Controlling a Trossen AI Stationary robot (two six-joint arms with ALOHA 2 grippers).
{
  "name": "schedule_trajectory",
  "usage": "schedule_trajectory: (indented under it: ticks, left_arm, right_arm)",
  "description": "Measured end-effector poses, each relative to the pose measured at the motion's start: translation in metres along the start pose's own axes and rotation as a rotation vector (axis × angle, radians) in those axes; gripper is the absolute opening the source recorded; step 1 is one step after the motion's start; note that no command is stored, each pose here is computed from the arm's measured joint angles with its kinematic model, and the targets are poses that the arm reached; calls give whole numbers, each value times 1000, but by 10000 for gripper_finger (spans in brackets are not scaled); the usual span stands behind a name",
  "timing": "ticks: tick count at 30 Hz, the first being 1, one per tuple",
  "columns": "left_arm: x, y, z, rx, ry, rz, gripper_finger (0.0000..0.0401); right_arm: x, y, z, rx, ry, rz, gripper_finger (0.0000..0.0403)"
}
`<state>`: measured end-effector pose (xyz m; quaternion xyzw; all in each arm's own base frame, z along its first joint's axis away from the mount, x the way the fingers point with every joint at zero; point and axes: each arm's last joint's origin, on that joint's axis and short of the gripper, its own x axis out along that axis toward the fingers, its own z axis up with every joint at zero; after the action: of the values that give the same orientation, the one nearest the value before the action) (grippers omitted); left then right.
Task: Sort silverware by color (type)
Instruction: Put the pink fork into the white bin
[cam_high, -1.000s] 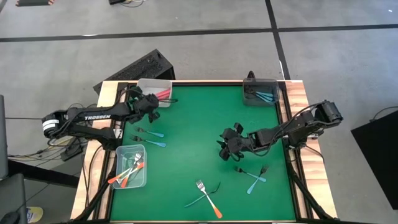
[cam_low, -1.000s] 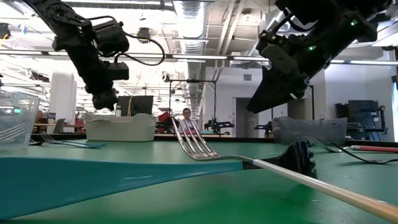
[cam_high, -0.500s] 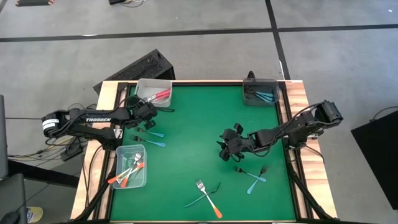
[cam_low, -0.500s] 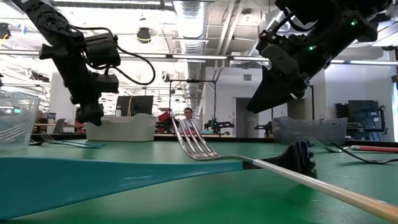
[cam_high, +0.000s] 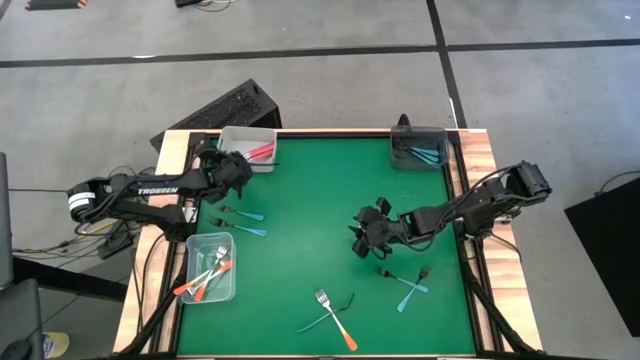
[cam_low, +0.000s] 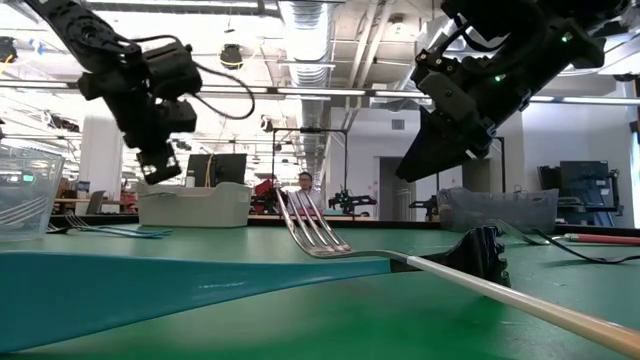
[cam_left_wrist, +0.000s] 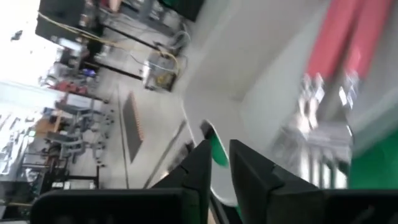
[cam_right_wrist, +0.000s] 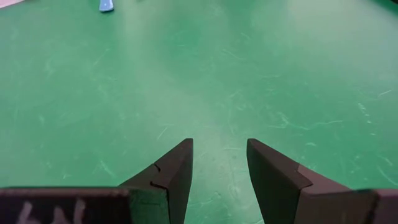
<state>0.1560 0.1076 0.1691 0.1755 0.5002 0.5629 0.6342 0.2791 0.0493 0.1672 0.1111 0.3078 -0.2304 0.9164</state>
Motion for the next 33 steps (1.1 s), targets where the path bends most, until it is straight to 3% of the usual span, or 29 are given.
schedule_trajectory:
  ticks: [5,12,20,23,28,33]
  left_arm:
    - [-3,5,14,-6,-51,-40,31]
    - [-6,-5,8,37,-37,-383,53]
    - [-1,-12,-9,63,14,-337,143]
    - [0,-14,-10,76,-1,-346,158]
    - [2,-12,-11,90,13,-269,138]
    - [6,-10,-11,80,22,-290,98]
  right_arm:
    - [0,0,0,0,0,0,178]
    - [0,1,0,-1,1,2,178]
    - [0,0,0,1,1,1,178]
    - [0,0,0,-1,1,2,178]
    - [0,1,0,-2,2,3,178]
    - [0,1,0,-3,2,3,178]
